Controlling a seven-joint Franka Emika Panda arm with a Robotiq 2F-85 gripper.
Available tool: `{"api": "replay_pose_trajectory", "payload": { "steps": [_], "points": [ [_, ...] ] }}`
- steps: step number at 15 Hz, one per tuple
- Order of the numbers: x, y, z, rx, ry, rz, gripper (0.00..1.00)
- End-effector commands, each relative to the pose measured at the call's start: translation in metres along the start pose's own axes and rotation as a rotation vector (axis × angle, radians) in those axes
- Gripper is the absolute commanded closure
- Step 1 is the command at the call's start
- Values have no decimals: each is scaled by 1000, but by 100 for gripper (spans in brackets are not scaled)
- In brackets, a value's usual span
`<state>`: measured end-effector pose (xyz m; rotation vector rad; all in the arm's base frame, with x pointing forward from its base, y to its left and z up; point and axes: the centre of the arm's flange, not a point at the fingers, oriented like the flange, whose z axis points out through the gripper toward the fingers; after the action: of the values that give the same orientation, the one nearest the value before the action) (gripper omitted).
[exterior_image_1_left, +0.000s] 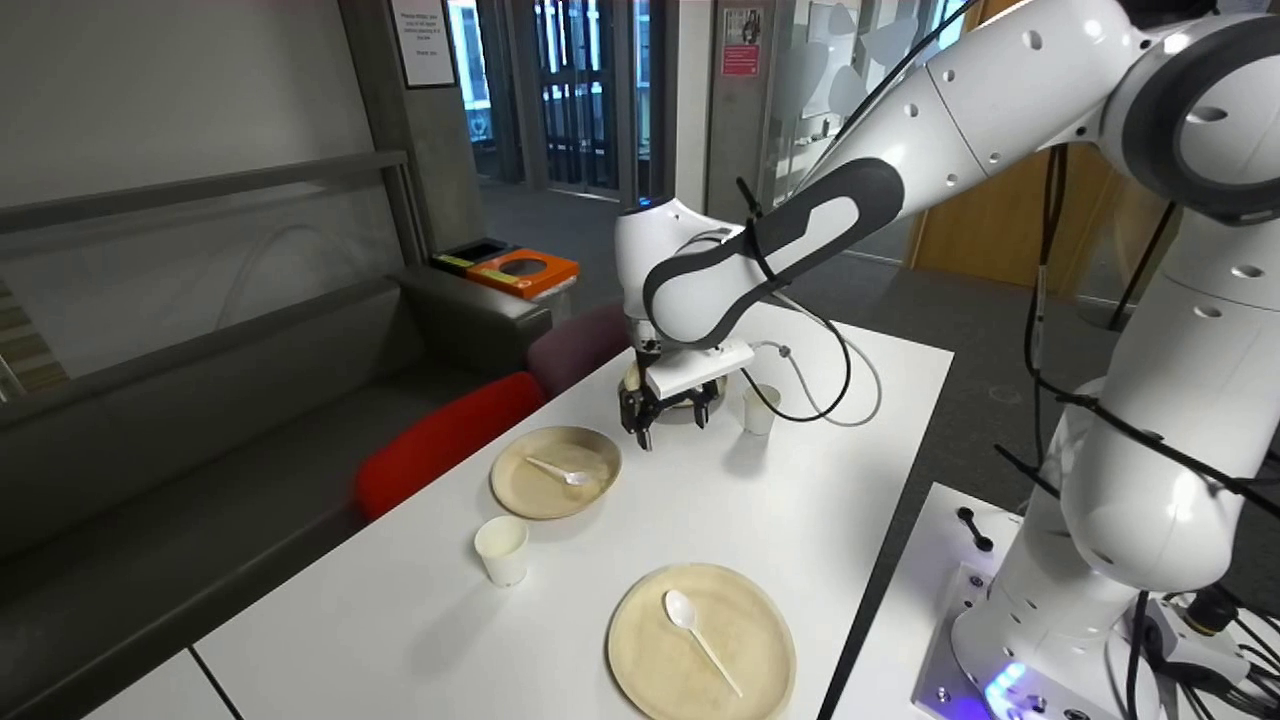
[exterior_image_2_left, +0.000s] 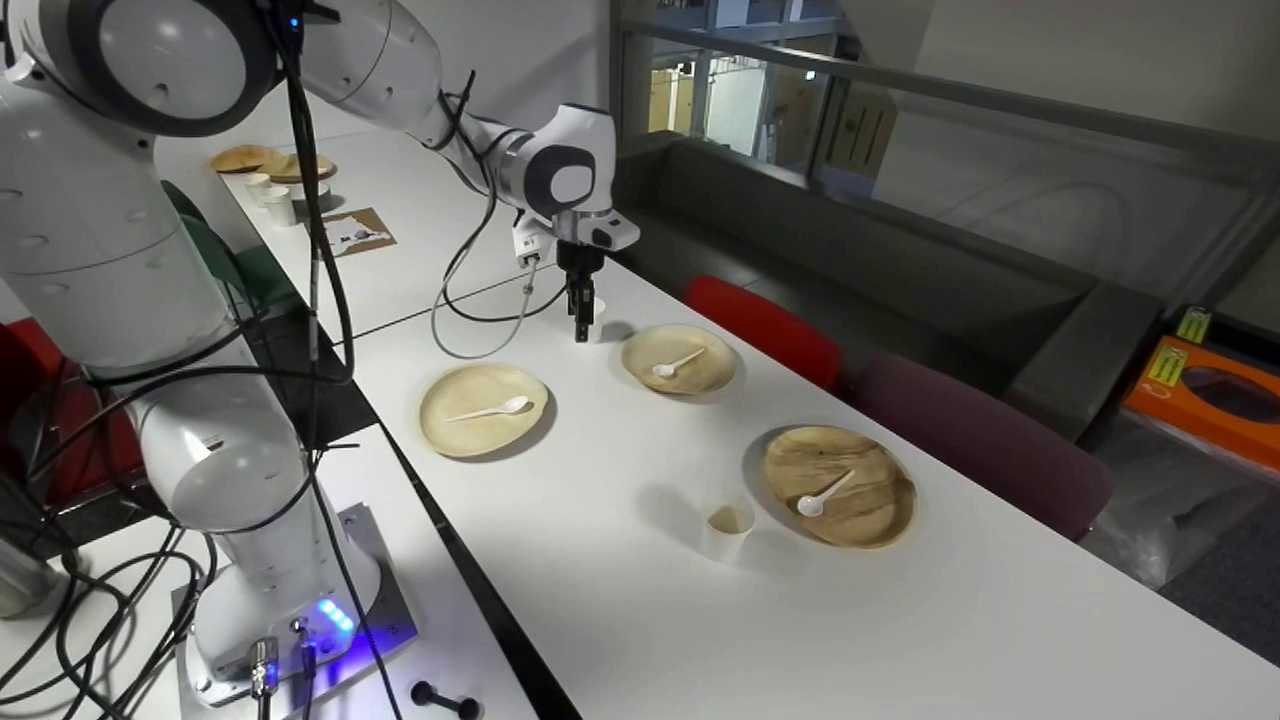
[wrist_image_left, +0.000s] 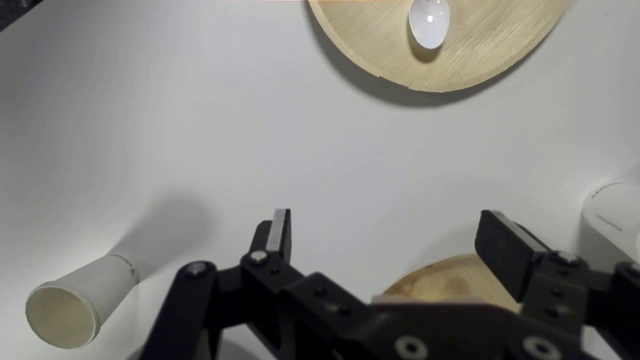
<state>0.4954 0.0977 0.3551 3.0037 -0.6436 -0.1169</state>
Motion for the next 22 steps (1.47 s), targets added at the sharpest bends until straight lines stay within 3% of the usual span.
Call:
{"api": "replay_pose_trajectory", "payload": {
  "steps": [1,7,10,17,22],
  "points": [
    [1,2,2,-2,-4,4,0],
    [8,10,3,-5,-2,38,0],
    [31,6,-6,5,3,66,0],
    [123,-55,-33,20,56,12,0],
    [124,-116,-9,-44,16,-127,0]
  ]
}}
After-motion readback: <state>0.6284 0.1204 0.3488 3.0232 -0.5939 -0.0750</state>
